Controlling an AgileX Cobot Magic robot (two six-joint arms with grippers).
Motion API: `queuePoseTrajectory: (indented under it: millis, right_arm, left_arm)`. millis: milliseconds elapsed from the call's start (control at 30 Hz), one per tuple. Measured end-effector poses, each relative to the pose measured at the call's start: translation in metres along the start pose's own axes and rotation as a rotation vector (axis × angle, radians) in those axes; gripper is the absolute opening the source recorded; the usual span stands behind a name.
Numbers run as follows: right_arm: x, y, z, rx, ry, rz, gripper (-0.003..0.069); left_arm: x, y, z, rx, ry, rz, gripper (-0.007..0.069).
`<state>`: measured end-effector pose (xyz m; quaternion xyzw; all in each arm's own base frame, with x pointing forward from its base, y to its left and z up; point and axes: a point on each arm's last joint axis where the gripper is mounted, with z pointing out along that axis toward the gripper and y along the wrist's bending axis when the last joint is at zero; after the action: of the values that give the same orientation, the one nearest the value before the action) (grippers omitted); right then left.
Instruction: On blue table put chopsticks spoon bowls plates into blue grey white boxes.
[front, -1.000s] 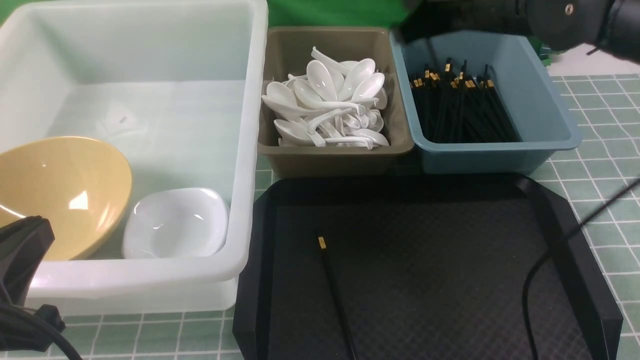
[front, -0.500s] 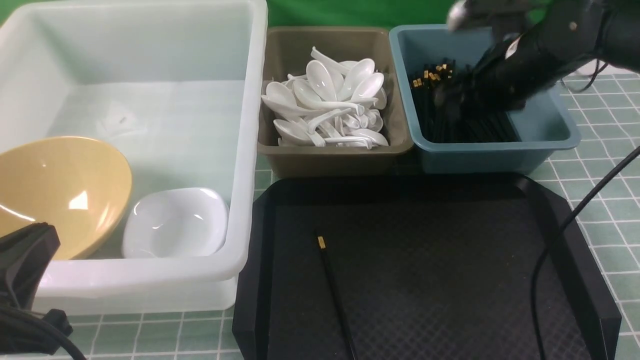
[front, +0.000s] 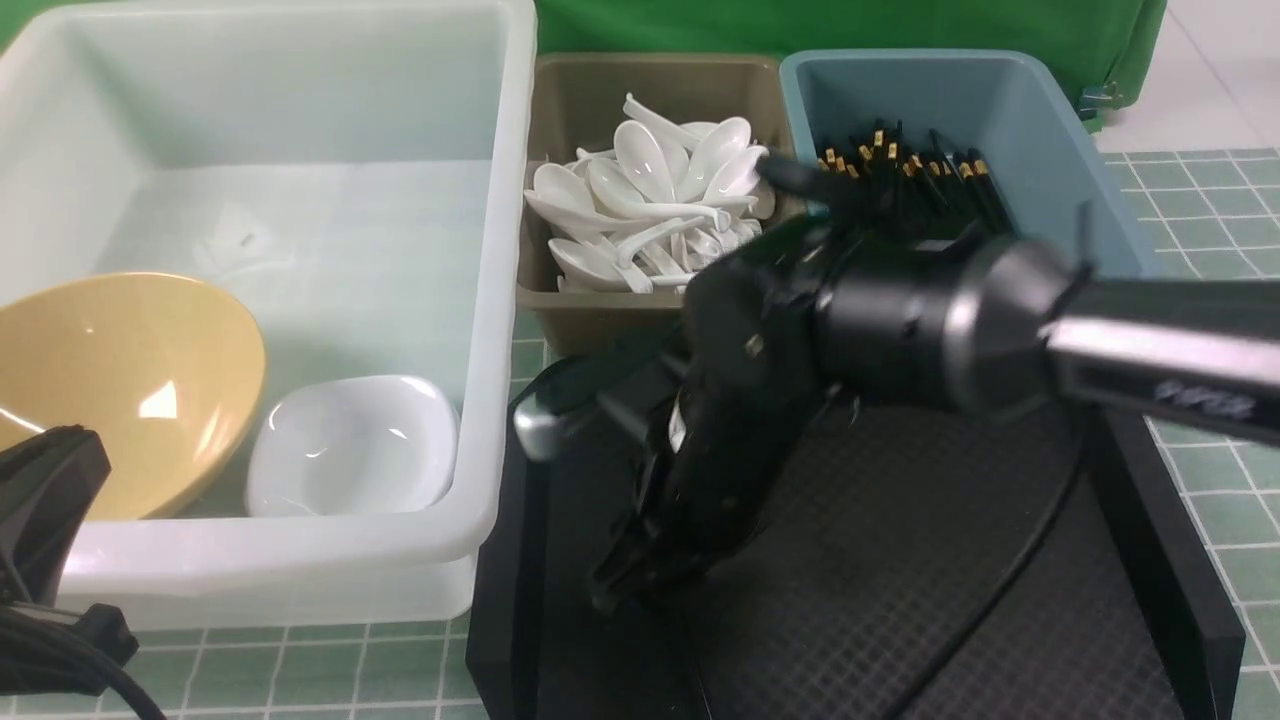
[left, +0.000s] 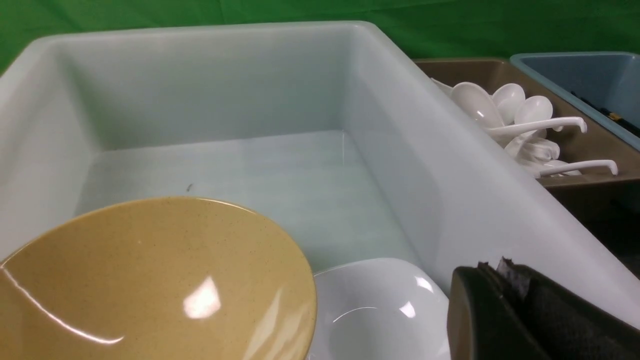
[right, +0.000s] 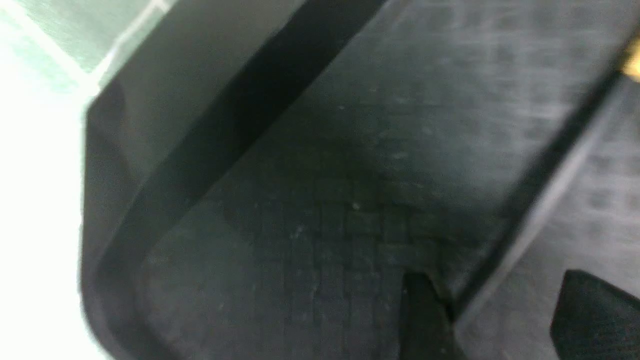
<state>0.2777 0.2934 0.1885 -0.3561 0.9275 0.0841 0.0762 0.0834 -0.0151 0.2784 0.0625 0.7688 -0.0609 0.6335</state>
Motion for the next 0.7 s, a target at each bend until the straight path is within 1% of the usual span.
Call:
queuePoseTrajectory:
  millis: [100,167,300,333,400,467,533,633,667,700]
  right_arm:
    - [0.001,-0.002,0.018,0.012,0.044,0.001,0.0362]
    - [0.001,-0.002,0.018,0.011,0.038,0.002,0.0347]
    - [0.001,-0.003,0.018,0.020,0.038,-0.011,0.0239]
    - [0.001,-0.003,0.018,0.020,0.042,-0.011,0.0183]
    - [0.002,-0.003,0.014,0.019,0.044,-0.019,0.0099]
    - [0.002,-0.002,0.009,0.022,0.042,-0.026,0.0086]
    - [0.005,-0.005,-0.019,0.075,0.012,-0.069,0.0086]
    - [0.008,-0.014,-0.062,0.185,-0.066,-0.119,0.0086]
    - [0.009,-0.017,-0.077,0.230,-0.107,-0.131,0.0086]
    - [0.009,-0.029,-0.102,0.316,-0.200,-0.135,0.0086]
  left_arm:
    - [0.000,0.000,0.000,0.000,0.000,-0.001,0.0002]
    - [0.000,0.000,0.000,0.000,0.000,-0.001,0.0002]
    - [0.000,0.000,0.000,0.001,0.000,-0.002,0.0002]
    - [0.000,0.000,0.000,0.001,0.001,-0.003,0.0002]
    - [0.000,0.000,0.000,0.001,0.001,-0.003,0.0002]
    - [0.000,0.000,0.000,0.001,0.001,-0.003,0.0002]
    - [0.000,0.000,0.000,0.001,0.005,-0.003,0.0002]
    - [0.001,0.000,0.000,0.002,0.009,-0.003,0.0002]
    - [0.001,0.000,0.000,0.002,0.009,-0.003,0.0002]
    - [0.001,0.000,0.000,0.002,0.009,-0.003,0.0002]
